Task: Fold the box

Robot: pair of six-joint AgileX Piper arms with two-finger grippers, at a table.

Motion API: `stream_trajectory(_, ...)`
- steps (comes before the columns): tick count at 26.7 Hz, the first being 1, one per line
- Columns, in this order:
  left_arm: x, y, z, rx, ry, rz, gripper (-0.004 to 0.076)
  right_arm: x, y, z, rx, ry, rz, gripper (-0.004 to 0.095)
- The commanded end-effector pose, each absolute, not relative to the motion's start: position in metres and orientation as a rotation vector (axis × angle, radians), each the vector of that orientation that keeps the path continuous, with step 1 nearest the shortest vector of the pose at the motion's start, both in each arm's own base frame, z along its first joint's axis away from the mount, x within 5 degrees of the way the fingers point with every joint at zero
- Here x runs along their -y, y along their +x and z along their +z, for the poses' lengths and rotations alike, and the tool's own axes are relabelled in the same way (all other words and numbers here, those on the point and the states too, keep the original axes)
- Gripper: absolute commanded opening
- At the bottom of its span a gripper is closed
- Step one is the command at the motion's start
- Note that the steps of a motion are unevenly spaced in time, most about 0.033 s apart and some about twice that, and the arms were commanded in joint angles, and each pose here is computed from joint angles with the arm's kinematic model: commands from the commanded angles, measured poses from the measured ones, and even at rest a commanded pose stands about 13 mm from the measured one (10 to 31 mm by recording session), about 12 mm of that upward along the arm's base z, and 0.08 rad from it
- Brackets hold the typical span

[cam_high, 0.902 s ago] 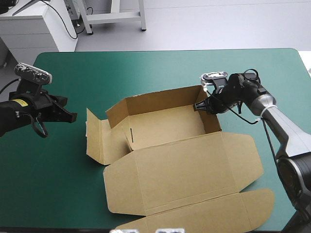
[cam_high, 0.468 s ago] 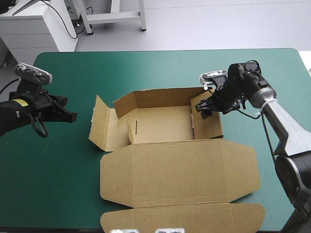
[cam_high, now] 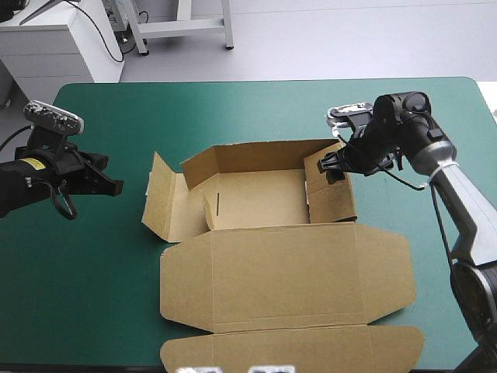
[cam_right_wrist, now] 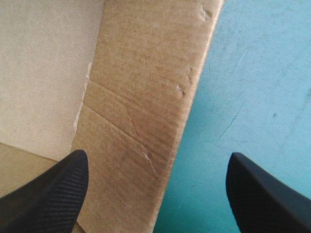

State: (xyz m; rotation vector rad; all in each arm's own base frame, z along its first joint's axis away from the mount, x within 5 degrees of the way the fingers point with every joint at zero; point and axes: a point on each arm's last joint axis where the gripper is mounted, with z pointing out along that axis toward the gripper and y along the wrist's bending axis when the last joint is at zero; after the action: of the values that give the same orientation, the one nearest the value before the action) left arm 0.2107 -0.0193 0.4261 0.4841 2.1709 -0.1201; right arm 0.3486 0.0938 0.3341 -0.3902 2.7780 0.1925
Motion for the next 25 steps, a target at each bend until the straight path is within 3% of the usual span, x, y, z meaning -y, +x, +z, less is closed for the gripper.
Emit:
stream_trajectory(1, 0.02, 0.208, 0.443, -2.076, 0.445, -0.13, 0.0008, -0.093, 0.34, 0.352, -2.74, -0.382, 0.206, 0.0724)
stream_trajectory(15, 0.021, 0.208, 0.442, -2.083, 0.448, -0.135, 0.0008, -0.101, 0.363, 0.311, -2.853, -0.38, 0.239, 0.0722)
stream_trajectory(25, 0.021, 0.208, 0.442, -2.083, 0.448, -0.135, 0.0008, -0.102, 0.369, 0.297, -2.889, -0.381, 0.237, 0.0534)
